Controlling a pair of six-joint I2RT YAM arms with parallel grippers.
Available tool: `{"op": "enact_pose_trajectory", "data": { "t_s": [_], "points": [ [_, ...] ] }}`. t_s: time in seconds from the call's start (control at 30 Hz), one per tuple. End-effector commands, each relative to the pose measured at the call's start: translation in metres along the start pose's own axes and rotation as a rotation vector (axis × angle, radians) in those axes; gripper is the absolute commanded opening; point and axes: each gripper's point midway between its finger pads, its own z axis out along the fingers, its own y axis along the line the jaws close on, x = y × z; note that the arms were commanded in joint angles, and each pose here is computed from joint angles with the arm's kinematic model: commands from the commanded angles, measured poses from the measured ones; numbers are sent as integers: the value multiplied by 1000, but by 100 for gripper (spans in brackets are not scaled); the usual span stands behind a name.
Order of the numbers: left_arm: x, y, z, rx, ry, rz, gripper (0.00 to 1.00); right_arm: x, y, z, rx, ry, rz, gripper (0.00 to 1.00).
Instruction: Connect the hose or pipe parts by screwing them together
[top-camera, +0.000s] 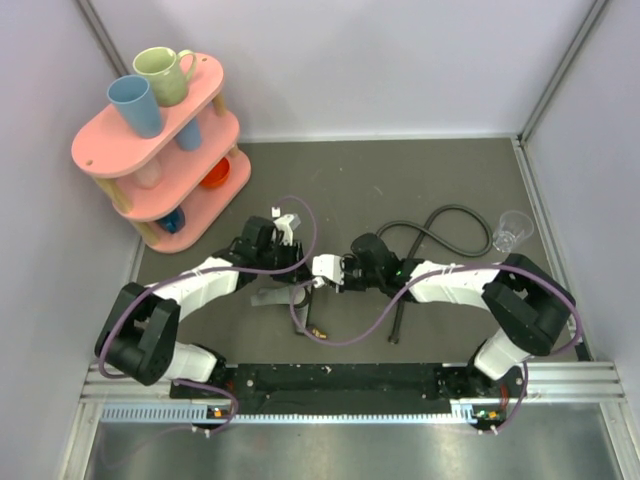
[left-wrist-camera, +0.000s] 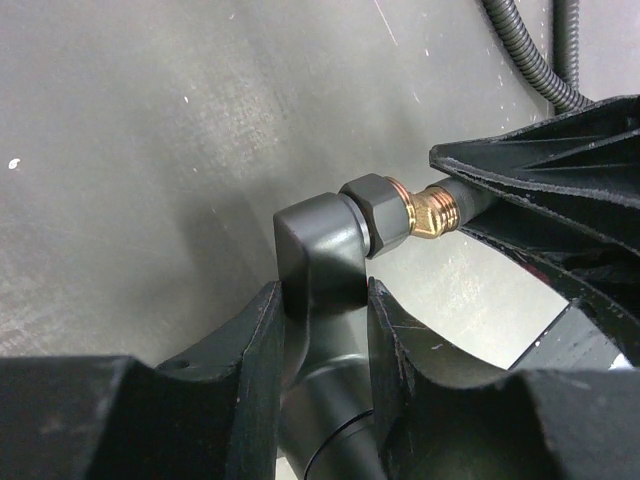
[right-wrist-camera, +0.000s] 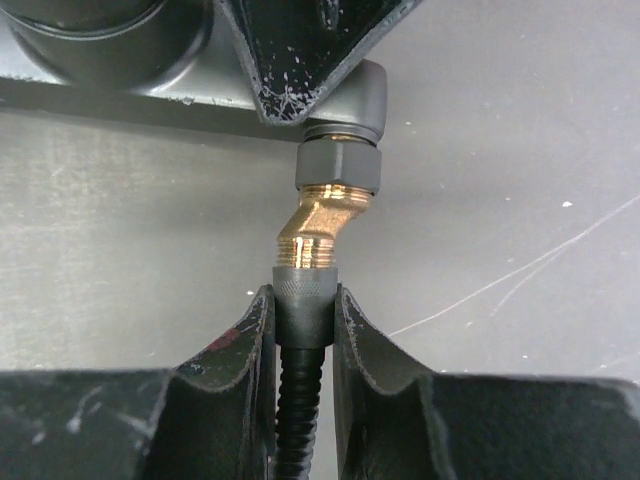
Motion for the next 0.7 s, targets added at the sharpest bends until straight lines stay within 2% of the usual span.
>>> {"op": "enact_pose_trajectory", "data": {
  "t_s": [0.0, 0.17, 0.33, 0.47, 0.5, 0.53, 0.57, 0.6, 0.67],
  "points": [
    [-29, -94, -12, 401, -19, 86, 0, -85, -42, -6, 240, -253, -220, 0],
    [-28, -86, -5, 359, -8, 54, 0, -87, -40, -11, 381, -254, -317, 0],
    [-28, -92, -6, 398, -14, 50, 0, -91, -39, -17, 435, -301, -318, 0],
    [-24, -86, -5, 384, -30, 81, 0, -89, -26, -4, 295, -269, -208, 0],
    [-19, -83, -3, 380, -26, 84, 0, -104, -21, -3, 221, -330, -191, 0],
    [-18, -83, -3, 384, -29, 90, 0, -98, -11, 0, 139, -318, -153, 0],
    [-16, -81, -2, 385, -28, 94, 0, -101, -18, -2, 114, -346, -91, 0],
    [-15, -81, -2, 384, -24, 98, 0, -110, -5, -2, 15, -400, -82, 0],
    [-11, -82, 0, 406, 10, 103, 0, -97, 6, 3, -94, -360, -40, 0]
  ]
}}
